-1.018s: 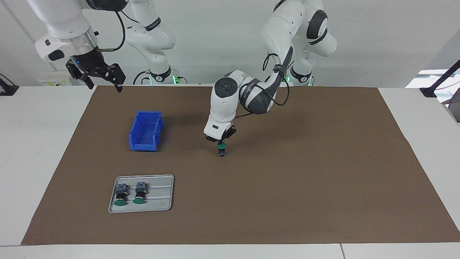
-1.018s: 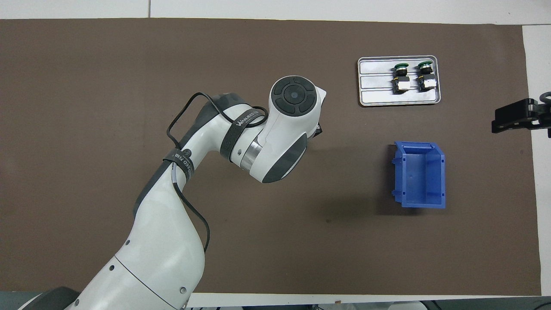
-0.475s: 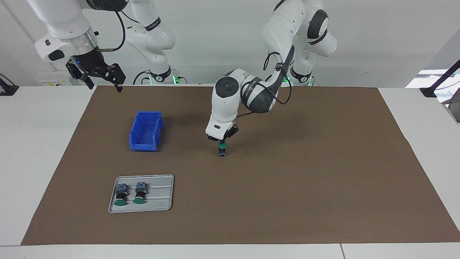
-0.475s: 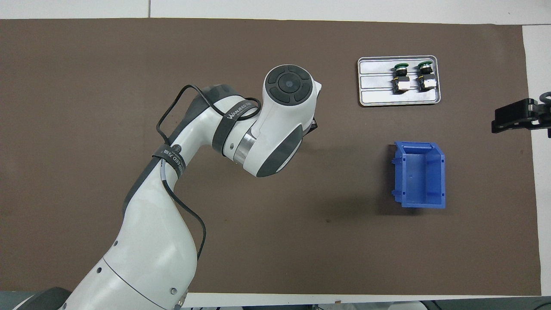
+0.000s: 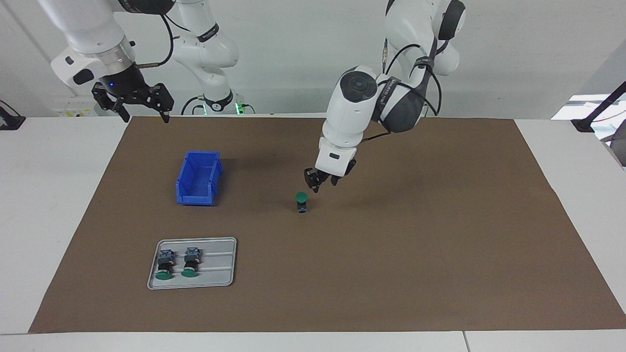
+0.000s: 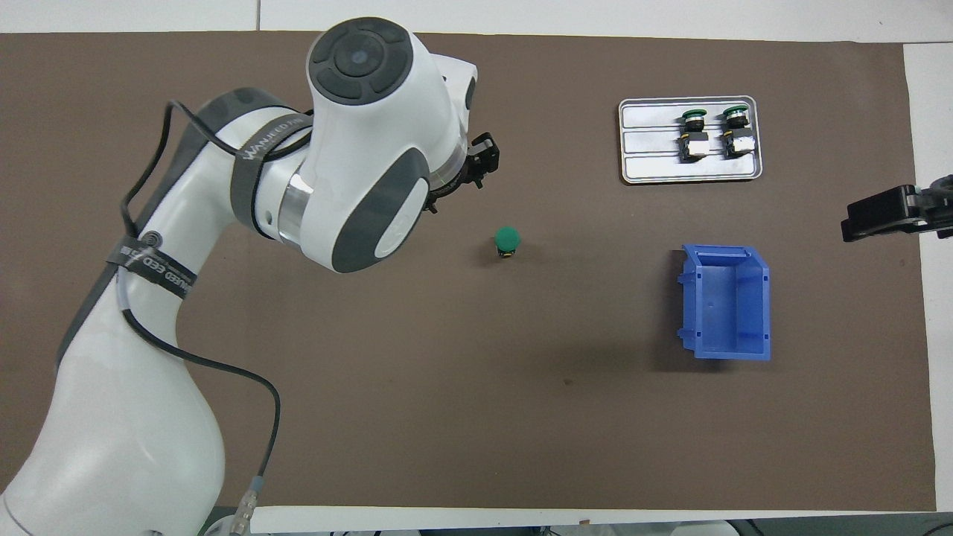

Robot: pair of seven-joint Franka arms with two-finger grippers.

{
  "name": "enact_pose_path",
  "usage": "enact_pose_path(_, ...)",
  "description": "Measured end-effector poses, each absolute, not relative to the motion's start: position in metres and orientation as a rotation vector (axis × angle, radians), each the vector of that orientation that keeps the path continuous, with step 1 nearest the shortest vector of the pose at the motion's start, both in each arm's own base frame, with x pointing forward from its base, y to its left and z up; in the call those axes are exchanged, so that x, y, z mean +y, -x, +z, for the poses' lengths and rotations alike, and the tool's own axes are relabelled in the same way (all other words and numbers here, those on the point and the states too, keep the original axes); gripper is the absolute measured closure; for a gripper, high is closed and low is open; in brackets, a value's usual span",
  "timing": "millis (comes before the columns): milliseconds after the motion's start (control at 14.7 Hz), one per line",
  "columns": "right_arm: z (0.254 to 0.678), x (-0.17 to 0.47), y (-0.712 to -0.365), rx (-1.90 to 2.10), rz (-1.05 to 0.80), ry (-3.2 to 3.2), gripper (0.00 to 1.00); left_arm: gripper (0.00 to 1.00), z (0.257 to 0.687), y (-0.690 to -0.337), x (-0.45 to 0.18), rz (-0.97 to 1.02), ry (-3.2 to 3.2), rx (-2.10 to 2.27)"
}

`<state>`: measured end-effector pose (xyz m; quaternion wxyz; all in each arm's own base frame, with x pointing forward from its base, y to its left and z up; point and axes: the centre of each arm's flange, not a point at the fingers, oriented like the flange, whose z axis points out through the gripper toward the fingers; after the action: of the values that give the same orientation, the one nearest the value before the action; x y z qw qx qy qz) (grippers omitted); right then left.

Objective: Place and press button with both arms
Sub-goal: 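Withdraw the left gripper while the right gripper moves toward the button, then grasp the green button with the right gripper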

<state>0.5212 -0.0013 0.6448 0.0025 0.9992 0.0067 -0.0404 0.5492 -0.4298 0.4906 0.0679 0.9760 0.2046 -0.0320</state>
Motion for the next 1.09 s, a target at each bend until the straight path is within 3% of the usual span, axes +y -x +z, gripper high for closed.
enact_pose_path(136, 0.645, 0.001, -0.521, 0.032, -0.128, -3.154, 0.03, 0.01, 0.494, -0.564, -0.393, -0.147, -2.949, 0.714)
enact_pose_path(543, 0.629, 0.021, -0.534, 0.087, -0.117, -3.166, 0.06, 0.00, 0.536, -0.597, -0.201, -0.267, -2.973, 0.682)
enact_pose_path(746, 0.603, 0.054, -0.556, 0.062, -0.087, -3.172, 0.07, 0.00, 0.547, -0.587, -0.115, -0.262, -3.028, 0.552)
enact_pose_path(1086, 0.550, 0.089, -0.592, 0.051, -0.073, -3.185, 0.07, 0.00, 0.561, -0.568, -0.030, -0.217, -3.112, 0.199)
